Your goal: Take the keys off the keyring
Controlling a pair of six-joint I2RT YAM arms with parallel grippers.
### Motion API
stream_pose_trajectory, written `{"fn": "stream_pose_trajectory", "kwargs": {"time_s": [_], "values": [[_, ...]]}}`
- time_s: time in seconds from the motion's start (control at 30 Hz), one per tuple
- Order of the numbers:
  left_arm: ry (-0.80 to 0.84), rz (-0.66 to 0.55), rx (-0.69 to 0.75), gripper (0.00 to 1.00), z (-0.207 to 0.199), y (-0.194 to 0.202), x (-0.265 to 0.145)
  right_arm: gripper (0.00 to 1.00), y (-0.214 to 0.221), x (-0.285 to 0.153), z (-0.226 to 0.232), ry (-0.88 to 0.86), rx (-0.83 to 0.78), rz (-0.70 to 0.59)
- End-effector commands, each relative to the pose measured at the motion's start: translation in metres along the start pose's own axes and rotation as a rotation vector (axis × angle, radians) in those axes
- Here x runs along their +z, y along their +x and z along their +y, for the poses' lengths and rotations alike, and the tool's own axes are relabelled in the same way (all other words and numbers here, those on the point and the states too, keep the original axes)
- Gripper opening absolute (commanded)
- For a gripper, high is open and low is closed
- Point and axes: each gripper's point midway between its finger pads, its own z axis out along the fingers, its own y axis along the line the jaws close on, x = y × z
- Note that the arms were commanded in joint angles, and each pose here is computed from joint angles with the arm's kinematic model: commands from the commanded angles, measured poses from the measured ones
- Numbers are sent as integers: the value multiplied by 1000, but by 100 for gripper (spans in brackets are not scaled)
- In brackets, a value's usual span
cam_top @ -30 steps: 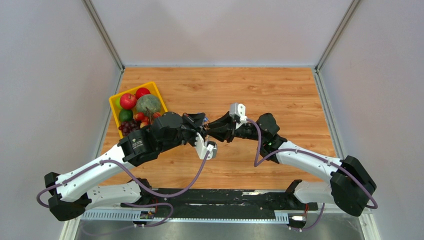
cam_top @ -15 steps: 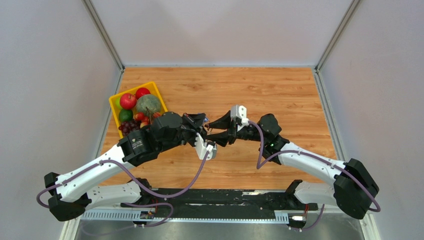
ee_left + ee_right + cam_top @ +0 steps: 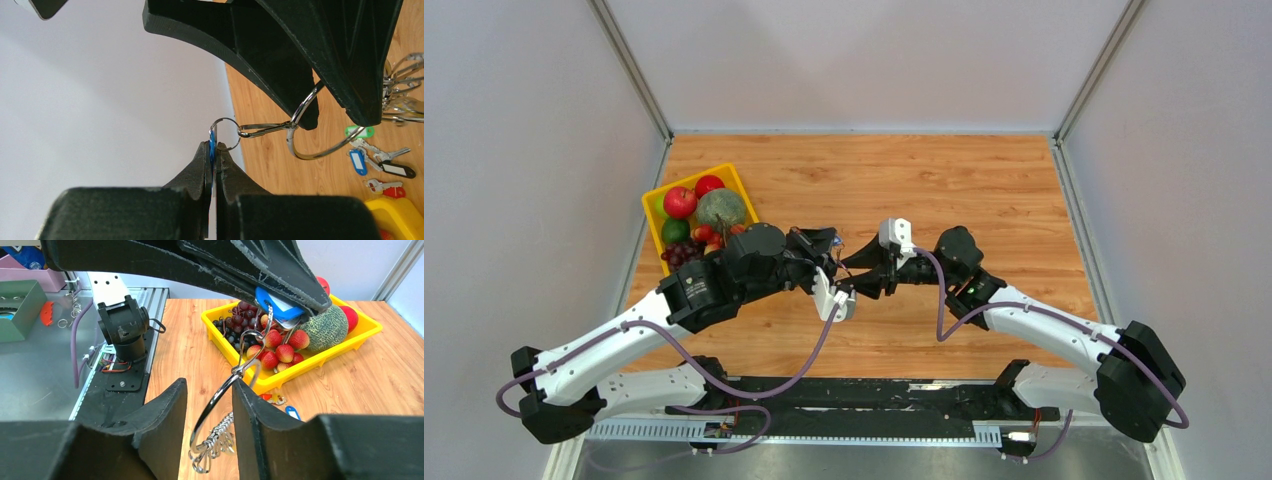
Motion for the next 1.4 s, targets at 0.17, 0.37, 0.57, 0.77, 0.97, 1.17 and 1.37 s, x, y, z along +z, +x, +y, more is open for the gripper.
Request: {"fn": "stream_pose_trajectory", "kwargs": {"time_s": [0.17, 0.37, 0.57, 0.77, 0.97, 1.17, 1.37], "values": [[-78, -55, -15, 0, 20, -10, -8, 48, -33, 5, -13, 42, -61, -79], [-78, -57, -14, 0, 20, -10, -9, 44, -39, 6, -23, 99, -37, -99], [-78, -50, -13, 0, 20, -9, -8, 39, -38, 4, -25, 115, -44, -93], [-81, -56, -13, 0, 20, -10, -9, 39, -37, 4, -28, 131, -46, -85], [-78, -61, -13, 0, 20, -11, -9, 36, -41, 6, -29, 126, -51, -90], [-78, -67, -12, 0, 20, -12, -10, 33, -45, 7, -29, 119, -58, -97], [-80, -68, -12, 0, 21, -12, -11, 34, -43, 9, -27, 102, -56, -92]]}}
